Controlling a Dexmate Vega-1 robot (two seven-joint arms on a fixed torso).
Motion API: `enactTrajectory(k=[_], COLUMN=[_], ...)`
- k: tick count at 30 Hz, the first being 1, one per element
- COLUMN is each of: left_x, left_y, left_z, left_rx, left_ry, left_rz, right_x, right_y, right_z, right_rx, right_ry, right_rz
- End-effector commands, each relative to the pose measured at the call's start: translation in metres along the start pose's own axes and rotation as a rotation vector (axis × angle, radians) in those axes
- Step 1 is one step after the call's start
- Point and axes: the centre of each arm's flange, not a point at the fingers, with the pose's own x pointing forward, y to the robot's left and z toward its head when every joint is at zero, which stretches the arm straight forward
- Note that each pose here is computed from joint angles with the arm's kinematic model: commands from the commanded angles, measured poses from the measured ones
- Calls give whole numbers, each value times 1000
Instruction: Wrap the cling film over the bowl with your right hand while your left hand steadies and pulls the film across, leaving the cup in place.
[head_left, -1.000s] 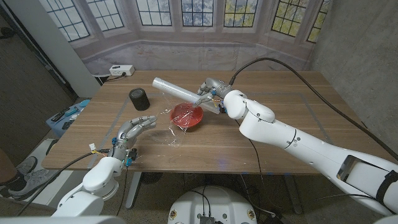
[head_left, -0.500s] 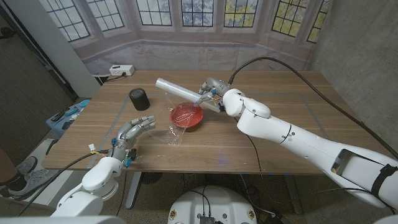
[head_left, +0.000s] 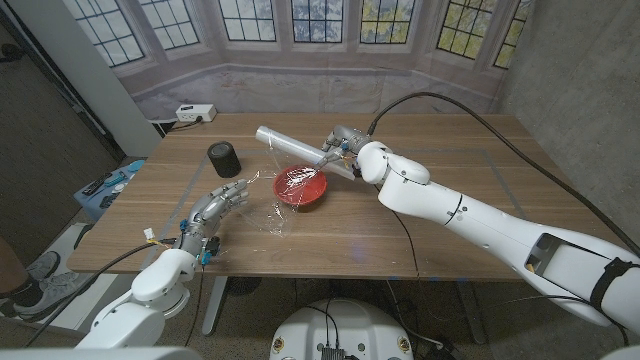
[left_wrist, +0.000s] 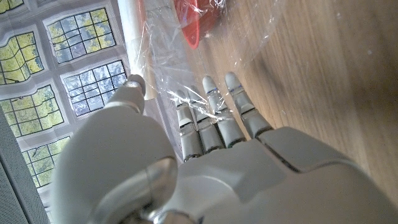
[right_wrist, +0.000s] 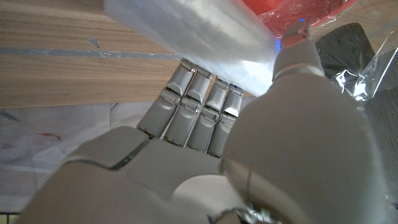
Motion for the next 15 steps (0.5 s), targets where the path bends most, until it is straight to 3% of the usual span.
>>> enactTrajectory(k=[1,15], left_x=[5,6], left_y=[4,3], left_z=[2,3], left_rx=[0,37], left_ry=[9,54], left_rz=[3,51], right_x=[12,25], right_y=[-1,-3], right_z=[-6,-19], right_rx=[1,-25], right_ry=[20,48], right_rz=[4,10])
